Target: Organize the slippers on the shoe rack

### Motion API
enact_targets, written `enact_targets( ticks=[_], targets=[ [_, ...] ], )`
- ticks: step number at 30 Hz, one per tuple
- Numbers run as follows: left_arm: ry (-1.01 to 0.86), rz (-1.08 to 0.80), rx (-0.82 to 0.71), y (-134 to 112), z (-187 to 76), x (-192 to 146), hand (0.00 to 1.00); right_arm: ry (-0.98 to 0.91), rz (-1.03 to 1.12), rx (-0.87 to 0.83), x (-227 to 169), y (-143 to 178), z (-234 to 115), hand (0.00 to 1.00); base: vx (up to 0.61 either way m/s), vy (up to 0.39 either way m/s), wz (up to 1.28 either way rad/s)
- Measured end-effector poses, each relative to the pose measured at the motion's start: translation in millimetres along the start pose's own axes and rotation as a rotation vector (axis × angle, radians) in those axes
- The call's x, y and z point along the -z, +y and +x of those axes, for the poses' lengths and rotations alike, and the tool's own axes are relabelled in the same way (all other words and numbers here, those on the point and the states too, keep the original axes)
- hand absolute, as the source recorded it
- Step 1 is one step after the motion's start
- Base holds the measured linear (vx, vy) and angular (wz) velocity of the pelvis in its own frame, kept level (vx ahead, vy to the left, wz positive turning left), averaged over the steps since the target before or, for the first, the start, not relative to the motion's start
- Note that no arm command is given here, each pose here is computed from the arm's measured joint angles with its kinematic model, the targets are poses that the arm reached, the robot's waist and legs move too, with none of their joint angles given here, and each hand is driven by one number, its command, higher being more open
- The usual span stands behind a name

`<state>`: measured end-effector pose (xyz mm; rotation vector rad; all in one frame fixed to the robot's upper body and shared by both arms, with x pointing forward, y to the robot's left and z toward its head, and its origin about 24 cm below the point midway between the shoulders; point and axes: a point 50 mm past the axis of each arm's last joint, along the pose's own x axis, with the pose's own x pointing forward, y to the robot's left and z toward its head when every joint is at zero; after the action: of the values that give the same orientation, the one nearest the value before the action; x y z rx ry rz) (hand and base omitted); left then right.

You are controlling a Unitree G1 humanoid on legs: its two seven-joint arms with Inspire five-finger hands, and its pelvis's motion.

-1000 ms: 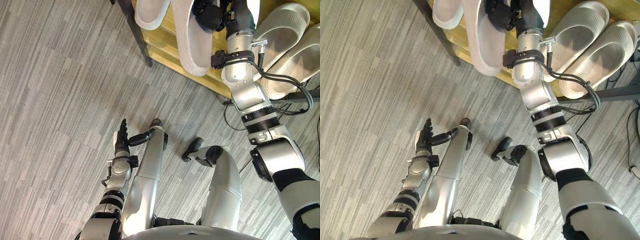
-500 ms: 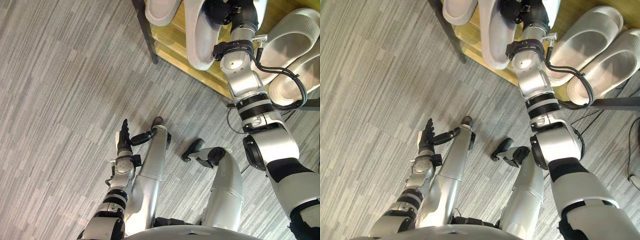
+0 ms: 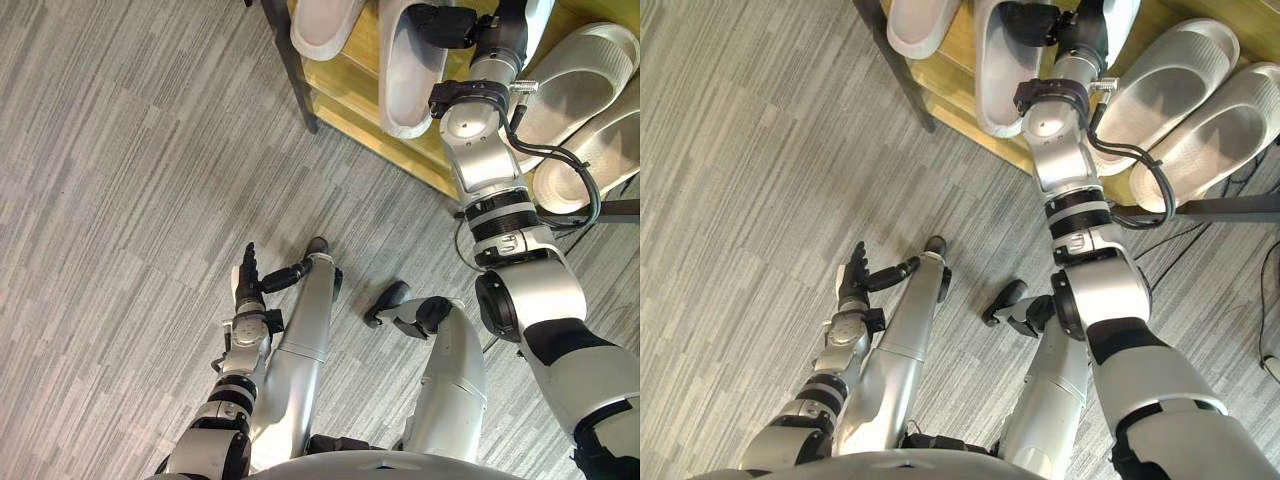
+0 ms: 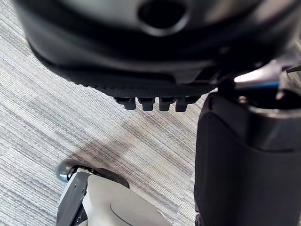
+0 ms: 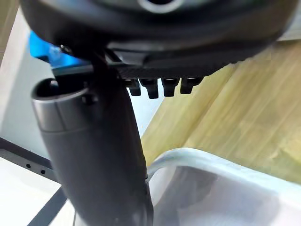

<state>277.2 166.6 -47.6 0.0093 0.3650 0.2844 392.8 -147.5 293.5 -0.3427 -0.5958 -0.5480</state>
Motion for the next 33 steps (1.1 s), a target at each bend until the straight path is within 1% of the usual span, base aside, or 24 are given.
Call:
enact_targets(
  ticks=[5, 10, 19, 22, 24, 26, 27, 31, 33],
  targets=[
    [0.022, 0.012, -0.01, 4, 1, 3, 1.0, 0.023, 0.003, -0.018, 10, 3, -11, 1.0, 0.05, 0.029, -0.05],
    [0.035, 0.014, -0.027, 8, 1, 5, 1.0, 0.024, 0.02, -0.043, 12, 11, -23, 1.0, 0.03, 0.024, -0.09],
    [0.054, 0.021, -0.04, 13, 2, 8, 1.0, 0.084, 0.062, -0.15, 23, 20, -33, 1.0, 0.01, 0.038, -0.02],
    [0.062, 0.026, -0.046, 16, 2, 9, 1.0, 0.154, 0.172, -0.195, 31, 30, -51, 1.0, 0.0, 0.051, -0.01],
    [0.08, 0.018, -0.058, 19, 3, 12, 1.0, 0.23, 0.318, -0.225, 39, 39, -74, 1.0, 0.01, 0.058, -0.03],
    [0.093, 0.014, -0.063, 21, 3, 13, 1.0, 0.239, 0.387, -0.243, 39, 43, -85, 1.0, 0.01, 0.05, -0.02],
    [0.101, 0.012, -0.067, 22, 3, 14, 1.0, 0.266, 0.467, -0.267, 40, 45, -92, 1.0, 0.0, 0.047, -0.03],
    [0.102, 0.017, -0.069, 24, 3, 14, 1.0, 0.325, 0.604, -0.312, 48, 50, -107, 1.0, -0.02, 0.043, -0.03],
    [0.103, 0.019, -0.067, 24, 3, 14, 1.0, 0.344, 0.664, -0.318, 50, 49, -108, 1.0, -0.02, 0.043, -0.02]
  ],
)
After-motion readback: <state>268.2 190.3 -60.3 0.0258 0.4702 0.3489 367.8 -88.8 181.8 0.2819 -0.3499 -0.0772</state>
